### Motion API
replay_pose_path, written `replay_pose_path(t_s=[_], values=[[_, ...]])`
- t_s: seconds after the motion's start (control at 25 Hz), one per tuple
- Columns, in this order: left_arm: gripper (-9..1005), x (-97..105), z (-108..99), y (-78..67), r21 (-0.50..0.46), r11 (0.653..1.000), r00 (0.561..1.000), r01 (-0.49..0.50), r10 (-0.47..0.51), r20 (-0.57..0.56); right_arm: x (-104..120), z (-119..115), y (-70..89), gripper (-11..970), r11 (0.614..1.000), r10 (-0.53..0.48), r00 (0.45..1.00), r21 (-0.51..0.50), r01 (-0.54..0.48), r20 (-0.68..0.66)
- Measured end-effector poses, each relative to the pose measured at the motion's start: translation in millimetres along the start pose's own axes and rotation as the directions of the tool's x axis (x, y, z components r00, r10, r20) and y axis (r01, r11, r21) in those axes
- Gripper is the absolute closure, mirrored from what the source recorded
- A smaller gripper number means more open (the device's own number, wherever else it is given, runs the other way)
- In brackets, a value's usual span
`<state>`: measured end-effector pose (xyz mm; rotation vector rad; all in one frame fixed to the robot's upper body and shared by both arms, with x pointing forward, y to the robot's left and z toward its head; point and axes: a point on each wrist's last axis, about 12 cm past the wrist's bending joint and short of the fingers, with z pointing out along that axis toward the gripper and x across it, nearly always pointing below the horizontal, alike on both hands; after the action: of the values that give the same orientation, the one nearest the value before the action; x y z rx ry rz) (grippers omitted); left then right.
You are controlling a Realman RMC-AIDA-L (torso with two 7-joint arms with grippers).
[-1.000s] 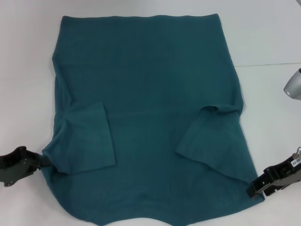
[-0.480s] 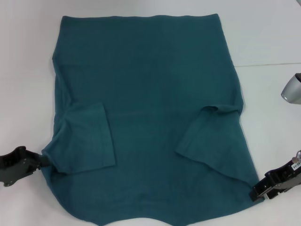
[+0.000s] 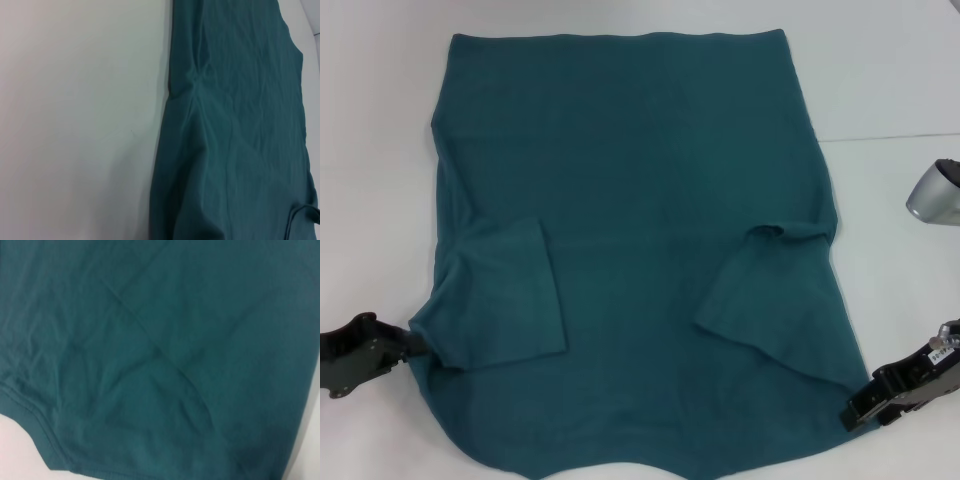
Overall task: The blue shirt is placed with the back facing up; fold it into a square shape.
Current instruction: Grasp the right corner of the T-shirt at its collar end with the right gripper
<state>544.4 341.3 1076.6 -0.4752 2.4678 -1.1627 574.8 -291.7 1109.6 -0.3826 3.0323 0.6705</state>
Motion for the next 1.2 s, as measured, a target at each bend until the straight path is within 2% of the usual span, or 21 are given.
replay_pose_path(t_s=[0.76, 1.12, 1.2], values=[[992, -1.2, 1.0, -2.0, 0.004, 1.0, 1.0, -0.004, 0.004, 0.0, -14.9, 4.2, 16.7, 355, 0.998, -0.036, 0.999, -0.043, 0.038, 0.036], [993, -1.4, 0.1, -1.9, 0.009, 1.0, 1.0, -0.002, 0.002, 0.004, -15.6, 4.8, 17.8, 356, 0.998, -0.038, 0.999, -0.046, 0.039, 0.033], [993, -1.5, 0.3, -2.3, 0.01, 1.0, 1.0, -0.003, 0.003, 0.003, -15.5, 4.1, 18.2, 439, 0.998, -0.039, 0.999, -0.047, 0.04, 0.031]])
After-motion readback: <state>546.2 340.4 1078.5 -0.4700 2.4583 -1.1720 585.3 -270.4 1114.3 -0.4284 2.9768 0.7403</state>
